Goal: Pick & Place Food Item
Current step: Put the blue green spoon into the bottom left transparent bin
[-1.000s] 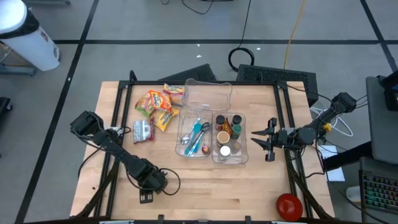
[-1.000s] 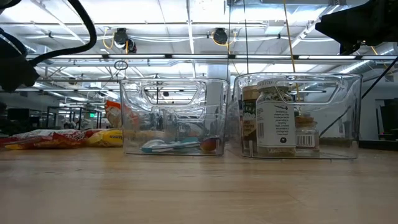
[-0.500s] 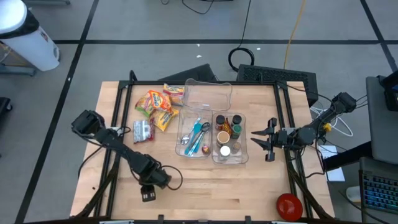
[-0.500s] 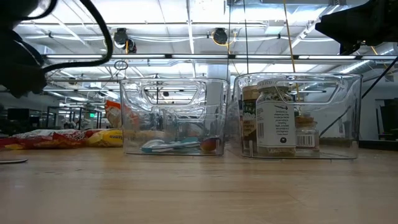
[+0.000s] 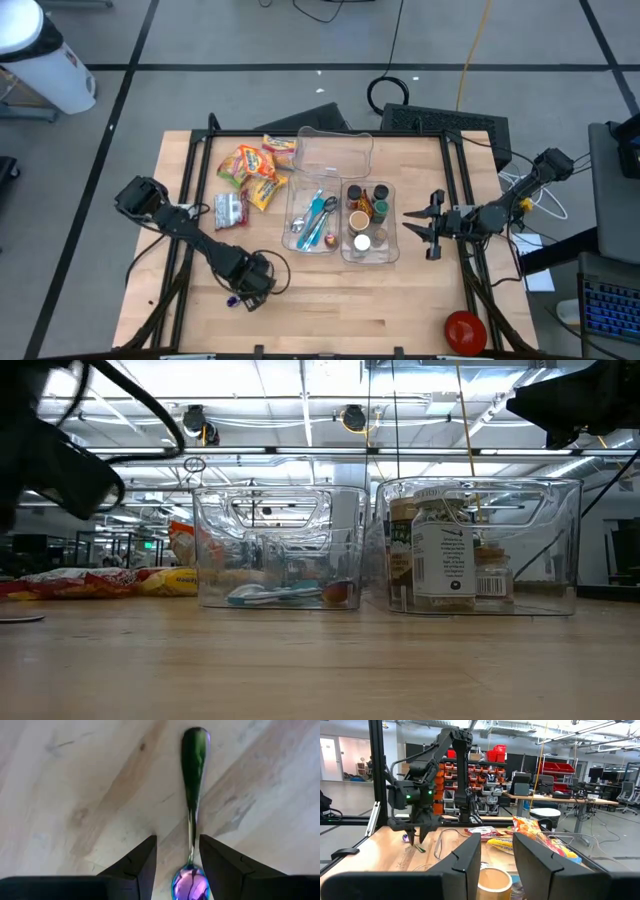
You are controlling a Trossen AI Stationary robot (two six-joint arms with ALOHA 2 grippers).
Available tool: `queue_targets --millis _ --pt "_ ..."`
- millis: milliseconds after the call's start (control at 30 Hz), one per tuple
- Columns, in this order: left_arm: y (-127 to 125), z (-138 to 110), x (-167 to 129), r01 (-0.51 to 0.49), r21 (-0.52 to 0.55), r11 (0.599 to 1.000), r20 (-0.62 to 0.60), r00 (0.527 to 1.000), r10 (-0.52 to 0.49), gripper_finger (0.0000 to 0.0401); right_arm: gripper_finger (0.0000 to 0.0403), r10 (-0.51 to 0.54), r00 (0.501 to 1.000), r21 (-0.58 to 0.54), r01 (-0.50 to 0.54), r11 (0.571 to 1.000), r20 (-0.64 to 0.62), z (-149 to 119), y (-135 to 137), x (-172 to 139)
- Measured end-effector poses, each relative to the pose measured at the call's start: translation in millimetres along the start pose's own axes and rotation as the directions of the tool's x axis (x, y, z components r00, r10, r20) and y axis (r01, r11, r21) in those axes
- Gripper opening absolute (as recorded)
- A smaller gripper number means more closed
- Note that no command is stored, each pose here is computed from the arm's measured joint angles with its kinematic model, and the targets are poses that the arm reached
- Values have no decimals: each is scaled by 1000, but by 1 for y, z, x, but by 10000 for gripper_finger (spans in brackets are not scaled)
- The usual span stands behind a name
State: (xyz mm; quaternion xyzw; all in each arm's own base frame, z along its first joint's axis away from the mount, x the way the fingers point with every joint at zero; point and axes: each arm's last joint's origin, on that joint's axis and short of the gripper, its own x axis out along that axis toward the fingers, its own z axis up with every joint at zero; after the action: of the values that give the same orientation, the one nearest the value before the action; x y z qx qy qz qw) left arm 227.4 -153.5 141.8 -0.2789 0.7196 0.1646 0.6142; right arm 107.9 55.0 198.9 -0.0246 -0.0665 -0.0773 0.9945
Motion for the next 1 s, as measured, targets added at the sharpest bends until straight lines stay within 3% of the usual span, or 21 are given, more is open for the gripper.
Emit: queue_targets --millis 200,400,733,1000 --pt "-6 -11 3 -23 -61 998 129 991 31 156 105 0 1000 0 0 1000 0 0 0 0" --pt "-7 -17 4 -19 -137 990 158 987 41 156 105 0 1000 0 0 1000 0 0 0 0" --pt "-12 -29 10 -30 -60 998 181 983 40 151 105 0 1000 8 0 1000 0 0 0 0" --pt "-15 -30 16 -30 -53 998 178 983 39 45 105 0 1000 7 0 1000 0 0 0 0"
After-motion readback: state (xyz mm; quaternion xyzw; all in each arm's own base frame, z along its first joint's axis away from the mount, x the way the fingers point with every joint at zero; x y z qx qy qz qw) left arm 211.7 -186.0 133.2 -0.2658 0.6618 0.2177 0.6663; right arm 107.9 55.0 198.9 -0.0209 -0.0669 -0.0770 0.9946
